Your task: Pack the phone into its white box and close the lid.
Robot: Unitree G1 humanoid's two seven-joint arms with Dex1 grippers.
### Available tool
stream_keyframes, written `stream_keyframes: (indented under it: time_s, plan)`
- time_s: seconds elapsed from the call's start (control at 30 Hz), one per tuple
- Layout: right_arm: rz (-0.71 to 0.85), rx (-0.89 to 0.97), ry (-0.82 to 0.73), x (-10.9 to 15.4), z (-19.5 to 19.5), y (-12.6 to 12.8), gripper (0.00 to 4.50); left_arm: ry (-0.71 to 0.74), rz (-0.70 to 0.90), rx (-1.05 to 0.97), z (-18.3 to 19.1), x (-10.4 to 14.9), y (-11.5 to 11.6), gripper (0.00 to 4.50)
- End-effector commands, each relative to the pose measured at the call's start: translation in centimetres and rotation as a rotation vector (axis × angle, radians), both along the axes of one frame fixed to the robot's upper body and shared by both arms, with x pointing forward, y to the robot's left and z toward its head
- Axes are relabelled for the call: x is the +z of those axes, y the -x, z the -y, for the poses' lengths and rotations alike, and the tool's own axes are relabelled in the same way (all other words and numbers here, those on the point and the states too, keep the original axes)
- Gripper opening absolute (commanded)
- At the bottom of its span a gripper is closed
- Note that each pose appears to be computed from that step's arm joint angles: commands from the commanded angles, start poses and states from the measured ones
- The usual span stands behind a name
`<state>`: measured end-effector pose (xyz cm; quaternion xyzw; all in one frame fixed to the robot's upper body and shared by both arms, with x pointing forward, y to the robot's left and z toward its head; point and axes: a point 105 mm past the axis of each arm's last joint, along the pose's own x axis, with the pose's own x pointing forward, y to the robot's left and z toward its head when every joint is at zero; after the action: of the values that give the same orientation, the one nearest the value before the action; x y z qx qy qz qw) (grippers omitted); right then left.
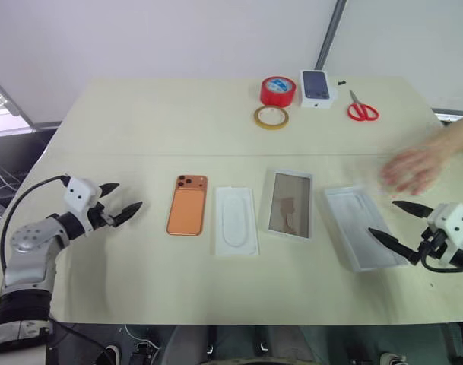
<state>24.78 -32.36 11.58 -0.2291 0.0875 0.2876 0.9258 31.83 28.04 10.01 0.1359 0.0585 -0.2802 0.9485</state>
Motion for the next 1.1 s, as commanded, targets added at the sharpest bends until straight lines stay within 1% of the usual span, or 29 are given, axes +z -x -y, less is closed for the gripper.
stream_keyframes:
  time_s: [0.03, 0.17, 0.37, 0.53, 0.6, 0.63, 0.73, 0.9, 0.97, 1.0, 1.07, 1.1]
  plan:
    - [0.036, -0.028, 0.026, 1.4, 1.3, 0.4, 4.50, 0.004, 0.031, -0.001, -0.2, 0.6, 0.2, 4.43]
    - [0.032, -0.038, 0.024, 1.4, 1.5, 0.5, 4.50, -0.002, 0.018, 0.002, -0.3, 0.2, 0.6, 4.43]
    - [-0.003, -0.032, -0.026, 1.7, 1.6, 0.6, 4.50, -0.012, 0.045, -0.030, 0.1, 0.4, 0.9, 4.43]
    - [-0.035, -0.022, -0.047, 1.8, 1.6, 0.8, 4.50, 0.042, 0.060, -0.077, 0.3, 0.9, 1.5, 4.43]
    - [-0.049, -0.014, -0.062, 2.0, 1.5, 1.0, 4.50, 0.042, 0.059, -0.082, 0.3, 0.9, 1.5, 4.43]
    - [-0.050, -0.013, -0.061, 2.1, 1.5, 1.1, 4.50, 0.018, 0.063, -0.084, 0.3, 0.8, 1.6, 4.43]
    - [-0.065, -0.018, -0.051, 2.4, 2.2, 1.6, 4.50, 0.033, 0.060, -0.109, 0.6, 0.7, 1.9, 4.43]
    - [-0.044, -0.044, -0.004, 2.5, 3.0, 1.6, 4.50, 0.031, 0.051, -0.123, 0.8, 0.6, 1.9, 4.43]
    - [-0.041, -0.054, -0.004, 2.4, 3.1, 1.6, 4.50, 0.019, 0.001, -0.070, 0.5, -0.1, 1.3, 4.43]
    - [-0.030, -0.065, -0.001, 2.4, 3.2, 1.4, 4.50, 0.035, -0.022, -0.074, 0.9, -0.3, 1.3, 4.43]
    - [-0.020, -0.067, 0.003, 2.4, 3.1, 1.1, 4.50, 0.093, -0.094, -0.106, 1.9, -0.4, 1.5, 4.43]
    - [-0.006, -0.049, 0.002, 2.7, 2.5, 0.8, 4.50, 0.144, -0.152, -0.139, 3.0, -0.3, 1.8, 4.43]
